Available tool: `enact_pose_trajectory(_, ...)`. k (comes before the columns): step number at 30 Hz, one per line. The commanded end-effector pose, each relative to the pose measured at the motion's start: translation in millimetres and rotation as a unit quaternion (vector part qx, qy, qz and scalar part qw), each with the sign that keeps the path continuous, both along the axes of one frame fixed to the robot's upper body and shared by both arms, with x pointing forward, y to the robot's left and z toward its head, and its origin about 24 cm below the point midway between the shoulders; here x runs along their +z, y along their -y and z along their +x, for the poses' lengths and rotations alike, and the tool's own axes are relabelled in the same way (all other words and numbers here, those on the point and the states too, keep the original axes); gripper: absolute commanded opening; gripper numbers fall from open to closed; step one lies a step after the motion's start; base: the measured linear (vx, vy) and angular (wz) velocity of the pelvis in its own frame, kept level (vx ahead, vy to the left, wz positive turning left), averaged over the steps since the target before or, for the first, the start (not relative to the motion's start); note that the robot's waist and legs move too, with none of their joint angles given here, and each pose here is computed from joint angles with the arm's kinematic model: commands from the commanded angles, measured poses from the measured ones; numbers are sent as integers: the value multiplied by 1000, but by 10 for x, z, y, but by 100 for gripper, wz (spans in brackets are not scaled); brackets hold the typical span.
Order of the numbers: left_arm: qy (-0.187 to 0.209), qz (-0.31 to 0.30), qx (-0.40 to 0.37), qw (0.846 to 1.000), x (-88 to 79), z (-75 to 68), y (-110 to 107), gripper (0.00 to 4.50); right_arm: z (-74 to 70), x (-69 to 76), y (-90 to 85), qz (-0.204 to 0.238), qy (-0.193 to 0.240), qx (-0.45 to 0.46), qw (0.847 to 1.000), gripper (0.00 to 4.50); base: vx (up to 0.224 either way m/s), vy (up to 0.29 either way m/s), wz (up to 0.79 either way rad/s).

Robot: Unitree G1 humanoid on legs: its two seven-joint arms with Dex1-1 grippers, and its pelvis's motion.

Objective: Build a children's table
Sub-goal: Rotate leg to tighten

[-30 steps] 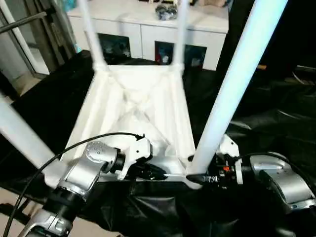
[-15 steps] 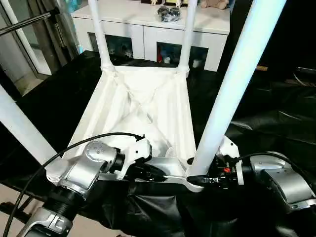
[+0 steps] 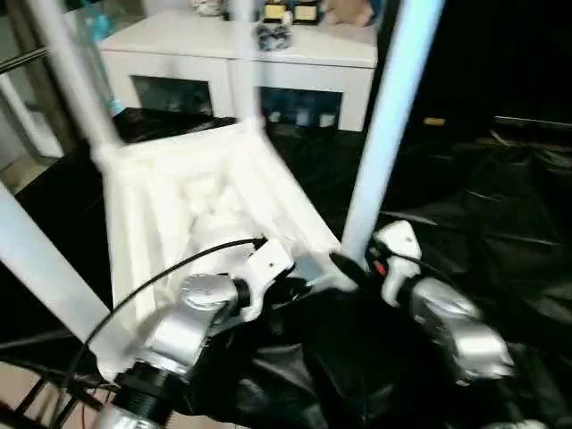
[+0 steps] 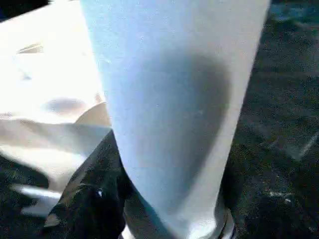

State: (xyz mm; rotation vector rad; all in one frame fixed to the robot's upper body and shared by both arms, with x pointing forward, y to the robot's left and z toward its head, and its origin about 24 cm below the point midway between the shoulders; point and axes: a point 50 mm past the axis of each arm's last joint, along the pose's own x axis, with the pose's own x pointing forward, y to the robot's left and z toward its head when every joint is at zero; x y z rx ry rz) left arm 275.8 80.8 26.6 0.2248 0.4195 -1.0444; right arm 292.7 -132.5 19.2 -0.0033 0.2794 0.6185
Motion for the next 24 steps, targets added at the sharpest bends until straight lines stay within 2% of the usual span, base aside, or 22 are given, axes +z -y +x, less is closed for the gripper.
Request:
enact_pose_trajectory(1, 16, -40, -28, 999, 113, -16, 262, 0, -189, -319, -326, 1, -80, 52, 995, 300, 0, 0, 0)
enact_pose_trajectory(3, 17, -40, -23, 999, 123, -9, 256, 0, -176, -312, -345, 3, -77, 48, 996, 296, 0, 0, 0)
enact_pose_trajectory(6, 18, -46, -34, 998, 135, -33, 229, 0, -120, -240, -305, -11, -51, 50, 997, 340, 0, 0, 0)
enact_pose_trajectory(13, 20, -54, -72, 996, 160, -48, 165, 0, -122, -69, -206, -13, -18, 111, 994, 340, 0, 0, 0)
enact_pose_trajectory(17, 17, -48, -105, 993, 180, -26, 38, 0, -200, 100, -92, 1, -1, 203, 979, 340, 0, 0, 0)
enact_pose_trajectory(21, 8, -51, -147, 988, 227, -36, -102, 0, -271, 189, 58, 3, -9, 278, 960, 340, 0, 0, 0)
enact_pose_trajectory(24, 3, -48, -168, 985, 241, -48, -168, 0, -300, 226, 97, 1, -14, 307, 952, 340, 0, 0, 0)
